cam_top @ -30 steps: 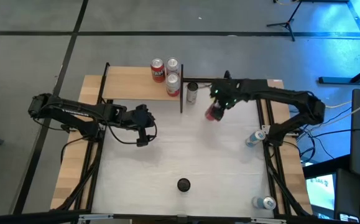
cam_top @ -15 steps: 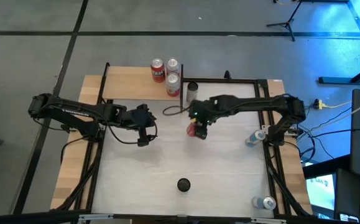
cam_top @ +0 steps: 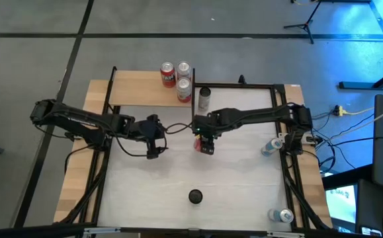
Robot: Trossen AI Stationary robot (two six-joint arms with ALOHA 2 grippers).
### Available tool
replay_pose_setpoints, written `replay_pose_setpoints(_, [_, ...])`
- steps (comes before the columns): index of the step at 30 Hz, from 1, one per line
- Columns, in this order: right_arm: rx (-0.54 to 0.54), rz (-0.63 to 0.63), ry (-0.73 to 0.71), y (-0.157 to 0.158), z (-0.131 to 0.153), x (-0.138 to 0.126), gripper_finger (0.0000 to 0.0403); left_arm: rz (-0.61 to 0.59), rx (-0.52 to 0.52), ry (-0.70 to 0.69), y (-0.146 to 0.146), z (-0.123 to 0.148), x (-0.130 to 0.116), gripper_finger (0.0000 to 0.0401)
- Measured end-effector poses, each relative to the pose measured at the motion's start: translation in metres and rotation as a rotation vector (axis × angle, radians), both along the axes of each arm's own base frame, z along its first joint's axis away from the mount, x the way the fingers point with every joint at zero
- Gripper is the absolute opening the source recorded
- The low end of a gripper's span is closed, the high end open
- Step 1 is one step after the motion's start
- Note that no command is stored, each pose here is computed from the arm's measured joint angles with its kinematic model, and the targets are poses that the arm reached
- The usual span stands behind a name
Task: Place canned beverage on shelf
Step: Put the red soda can on the shelf aligned with the other red soda can
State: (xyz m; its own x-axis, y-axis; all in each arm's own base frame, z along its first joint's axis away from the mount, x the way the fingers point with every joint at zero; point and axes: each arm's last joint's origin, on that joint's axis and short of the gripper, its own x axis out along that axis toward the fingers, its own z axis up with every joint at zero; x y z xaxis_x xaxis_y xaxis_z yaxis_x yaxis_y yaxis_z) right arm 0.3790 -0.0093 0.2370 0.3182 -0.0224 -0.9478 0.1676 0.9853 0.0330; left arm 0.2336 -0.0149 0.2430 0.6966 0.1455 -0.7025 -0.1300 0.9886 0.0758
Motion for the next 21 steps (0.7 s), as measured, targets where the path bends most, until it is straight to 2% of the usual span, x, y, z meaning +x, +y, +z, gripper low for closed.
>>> replay_pose_setpoints(4, [-0.009,0.021,-0.021,0.0,-0.001,0.004,0.0296,0.0,-0.002,-0.03,0.0,-0.007,0.001,0.0379])
replay_pose_setpoints(11, [-0.004,0.058,-0.048,0.0,-0.001,0.007,0.0338,0.0,-0.004,-0.048,0.0,-0.01,0.001,0.0379])
replay_pose_setpoints(16, [-0.002,0.082,-0.062,0.0,-0.001,0.008,0.0352,0.0,-0.004,-0.052,0.0,-0.01,0.001,0.0379])
replay_pose_setpoints(21, [-0.007,0.079,-0.104,0.0,0.016,0.0,0.0355,0.007,0.015,-0.063,0.001,-0.009,0.003,0.0379])
